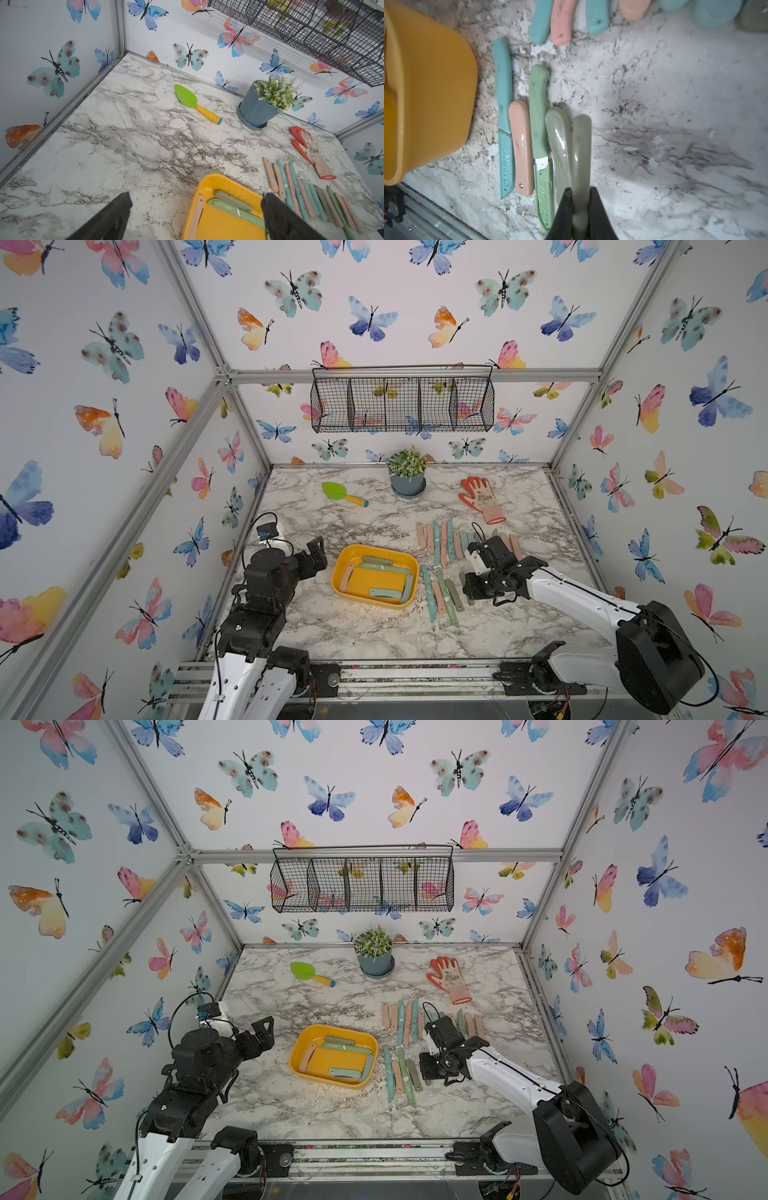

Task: Take the fruit knife out of the storage box
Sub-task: Place the fruit knife at the center of the board.

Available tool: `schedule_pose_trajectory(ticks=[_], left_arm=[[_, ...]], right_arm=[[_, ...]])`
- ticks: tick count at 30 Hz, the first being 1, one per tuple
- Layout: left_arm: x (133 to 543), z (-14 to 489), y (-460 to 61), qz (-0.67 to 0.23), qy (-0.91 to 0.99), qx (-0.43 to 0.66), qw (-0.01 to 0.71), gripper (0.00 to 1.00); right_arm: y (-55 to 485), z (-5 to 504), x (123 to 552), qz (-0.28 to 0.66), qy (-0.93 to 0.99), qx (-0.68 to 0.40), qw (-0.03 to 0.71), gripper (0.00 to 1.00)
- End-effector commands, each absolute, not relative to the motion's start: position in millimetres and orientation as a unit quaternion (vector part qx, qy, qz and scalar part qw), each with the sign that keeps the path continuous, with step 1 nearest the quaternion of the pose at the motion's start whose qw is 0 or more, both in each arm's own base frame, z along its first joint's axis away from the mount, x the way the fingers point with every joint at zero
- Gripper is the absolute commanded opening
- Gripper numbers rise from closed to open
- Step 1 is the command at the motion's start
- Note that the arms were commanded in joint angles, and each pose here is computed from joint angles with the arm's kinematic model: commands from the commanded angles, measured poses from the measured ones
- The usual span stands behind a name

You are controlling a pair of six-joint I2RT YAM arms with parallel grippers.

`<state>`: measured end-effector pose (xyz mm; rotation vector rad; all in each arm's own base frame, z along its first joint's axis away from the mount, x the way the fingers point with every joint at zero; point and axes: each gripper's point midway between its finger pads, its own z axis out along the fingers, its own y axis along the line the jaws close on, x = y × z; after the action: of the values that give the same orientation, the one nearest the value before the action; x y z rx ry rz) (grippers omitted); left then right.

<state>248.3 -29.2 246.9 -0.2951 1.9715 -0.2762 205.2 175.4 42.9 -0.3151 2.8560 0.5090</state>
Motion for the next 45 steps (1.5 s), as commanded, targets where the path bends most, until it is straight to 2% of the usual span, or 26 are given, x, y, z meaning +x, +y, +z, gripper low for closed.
schedule_pose_trajectory(ticks=[1, 14, 28, 38, 41, 45], left_arm=[[249, 253, -32, -0.121, 0.823, -0.117, 0.543, 0.98], [249, 253, -31, -0.118, 0.823, -0.118, 0.543, 0.98], [249, 253, -30, -0.116, 0.823, -0.121, 0.543, 0.99], [249, 253, -29, -0.114, 0.823, -0.122, 0.543, 0.98], [249, 253, -29, -0.113, 0.823, -0.123, 0.543, 0.98], [249, 252, -28, -0.111, 0.823, -0.124, 0.543, 0.98]], right_arm=[[182, 36, 202, 0.193, 0.971, -0.105, 0.095, 0.08], [172, 18, 202, 0.178, 0.977, -0.087, 0.081, 0.11], [170, 33, 210, 0.173, 0.977, -0.081, 0.097, 0.31], [176, 85, 244, 0.164, 0.967, -0.096, 0.169, 0.45], [194, 100, 250, 0.201, 0.953, -0.124, 0.190, 0.45], [263, 139, 246, 0.267, 0.902, -0.239, 0.240, 0.44]])
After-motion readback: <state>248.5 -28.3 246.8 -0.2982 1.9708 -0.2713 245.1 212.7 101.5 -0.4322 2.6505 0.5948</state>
